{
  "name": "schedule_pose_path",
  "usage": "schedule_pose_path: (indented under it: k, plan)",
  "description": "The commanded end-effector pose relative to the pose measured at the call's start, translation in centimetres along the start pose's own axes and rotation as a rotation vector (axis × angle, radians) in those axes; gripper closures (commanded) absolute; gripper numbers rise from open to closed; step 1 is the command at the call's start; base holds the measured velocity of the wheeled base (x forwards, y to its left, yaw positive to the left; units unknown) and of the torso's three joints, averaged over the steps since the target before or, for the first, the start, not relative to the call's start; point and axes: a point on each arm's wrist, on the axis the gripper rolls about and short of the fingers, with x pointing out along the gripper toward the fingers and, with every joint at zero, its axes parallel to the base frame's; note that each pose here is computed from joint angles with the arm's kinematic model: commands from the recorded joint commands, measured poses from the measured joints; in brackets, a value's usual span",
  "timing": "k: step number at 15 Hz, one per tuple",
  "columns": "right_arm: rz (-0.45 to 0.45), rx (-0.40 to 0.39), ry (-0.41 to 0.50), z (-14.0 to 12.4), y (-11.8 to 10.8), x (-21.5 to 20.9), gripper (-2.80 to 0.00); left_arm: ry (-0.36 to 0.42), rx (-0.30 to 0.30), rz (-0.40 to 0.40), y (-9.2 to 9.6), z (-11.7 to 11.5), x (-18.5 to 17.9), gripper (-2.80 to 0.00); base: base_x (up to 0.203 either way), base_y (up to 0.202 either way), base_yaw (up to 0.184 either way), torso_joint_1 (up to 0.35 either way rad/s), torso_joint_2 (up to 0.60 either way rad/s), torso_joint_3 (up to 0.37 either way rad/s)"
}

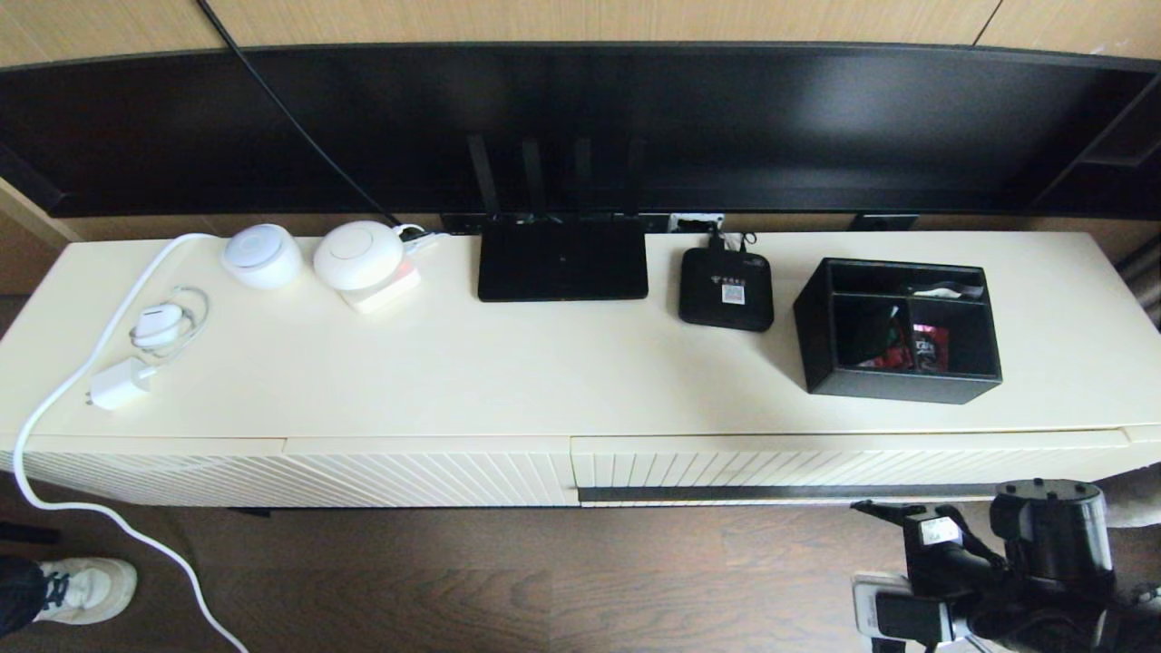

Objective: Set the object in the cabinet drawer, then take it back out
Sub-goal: Open the drawer

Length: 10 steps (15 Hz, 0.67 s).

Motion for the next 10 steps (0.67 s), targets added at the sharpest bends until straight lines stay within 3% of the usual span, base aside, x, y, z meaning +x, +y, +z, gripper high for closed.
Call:
schedule_pose_path:
  k: [1,10]
  plan:
    - [0.027,-0.001,0.008,-0.3,0.4,0.7,-2.8,0.002,0.0,0.0,0.0,0.0,0.0,0.0,0.0,0.0,0.0,0.0,0.0,0.0]
    - [0.089,0.018,0.02,-1.1,1.7,3.0,-2.8,0.002,0.0,0.0,0.0,0.0,0.0,0.0,0.0,0.0,0.0,0.0,0.0,0.0]
